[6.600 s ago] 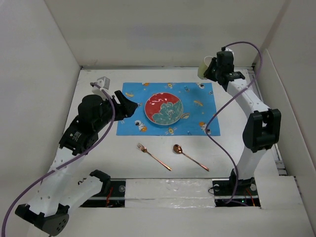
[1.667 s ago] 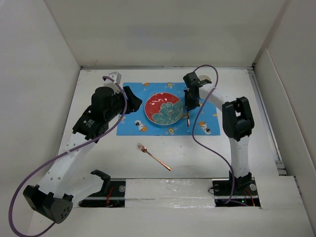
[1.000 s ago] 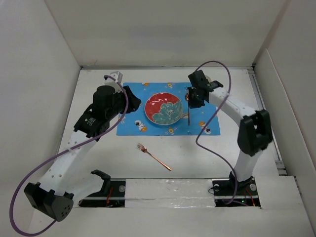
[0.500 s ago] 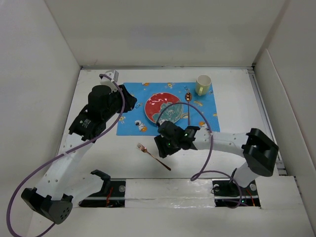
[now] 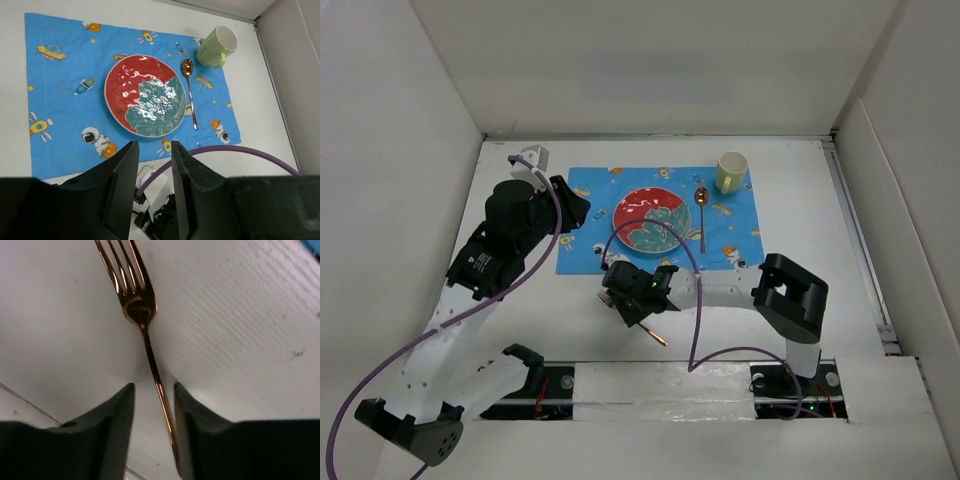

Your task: Set the dinner table for one person

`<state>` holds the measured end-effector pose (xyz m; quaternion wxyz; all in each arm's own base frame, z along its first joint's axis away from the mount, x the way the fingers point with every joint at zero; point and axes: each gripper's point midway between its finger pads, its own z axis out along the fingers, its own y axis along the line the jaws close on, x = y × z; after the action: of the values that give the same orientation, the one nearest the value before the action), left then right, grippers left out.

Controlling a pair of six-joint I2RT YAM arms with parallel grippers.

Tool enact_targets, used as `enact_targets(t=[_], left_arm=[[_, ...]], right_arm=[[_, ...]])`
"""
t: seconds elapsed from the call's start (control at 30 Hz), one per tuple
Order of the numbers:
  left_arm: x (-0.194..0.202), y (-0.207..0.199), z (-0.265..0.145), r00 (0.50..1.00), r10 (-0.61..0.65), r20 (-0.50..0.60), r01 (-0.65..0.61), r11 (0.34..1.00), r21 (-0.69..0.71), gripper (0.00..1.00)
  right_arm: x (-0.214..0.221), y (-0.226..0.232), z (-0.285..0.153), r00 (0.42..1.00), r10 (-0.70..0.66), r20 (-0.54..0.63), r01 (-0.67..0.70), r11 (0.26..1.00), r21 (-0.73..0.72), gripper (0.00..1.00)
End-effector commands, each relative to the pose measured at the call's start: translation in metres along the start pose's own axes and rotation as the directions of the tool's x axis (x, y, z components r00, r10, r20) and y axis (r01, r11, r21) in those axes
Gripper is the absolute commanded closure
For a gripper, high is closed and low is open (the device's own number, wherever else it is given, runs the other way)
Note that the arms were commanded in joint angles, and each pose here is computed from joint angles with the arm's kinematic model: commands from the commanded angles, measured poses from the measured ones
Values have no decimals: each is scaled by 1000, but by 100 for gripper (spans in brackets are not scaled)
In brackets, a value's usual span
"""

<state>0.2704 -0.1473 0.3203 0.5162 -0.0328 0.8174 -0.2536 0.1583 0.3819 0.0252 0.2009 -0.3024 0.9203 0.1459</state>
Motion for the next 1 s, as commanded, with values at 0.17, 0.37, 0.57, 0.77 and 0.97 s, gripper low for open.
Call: enact_targets(t=[0.17,0.37,0.57,0.77,0.97], left_arm=[[-29,-4,-21,994,-2,106,3,1000,-7,69],[-27,-4,-26,996,0,88,1,1000,-9,69],[-16,2,-32,998,-20,68,22,999,-24,69],[-3,-2,-31,997,-76,32,76,997,8,69],[-28,3,-48,988,-109,113,117,991,-62,69]], right_arm=[[-3,16,22,998,-60,-10,60,998,34,100],[-85,46,-20,992,17,127,-18,1000,8,100],[-179,17,-34,944,221,246,-228,974,2,100],[-245,-13,-16,859,412,305,-419,907,-45,100],[-279,-41,16,765,559,321,-549,826,-128,100]])
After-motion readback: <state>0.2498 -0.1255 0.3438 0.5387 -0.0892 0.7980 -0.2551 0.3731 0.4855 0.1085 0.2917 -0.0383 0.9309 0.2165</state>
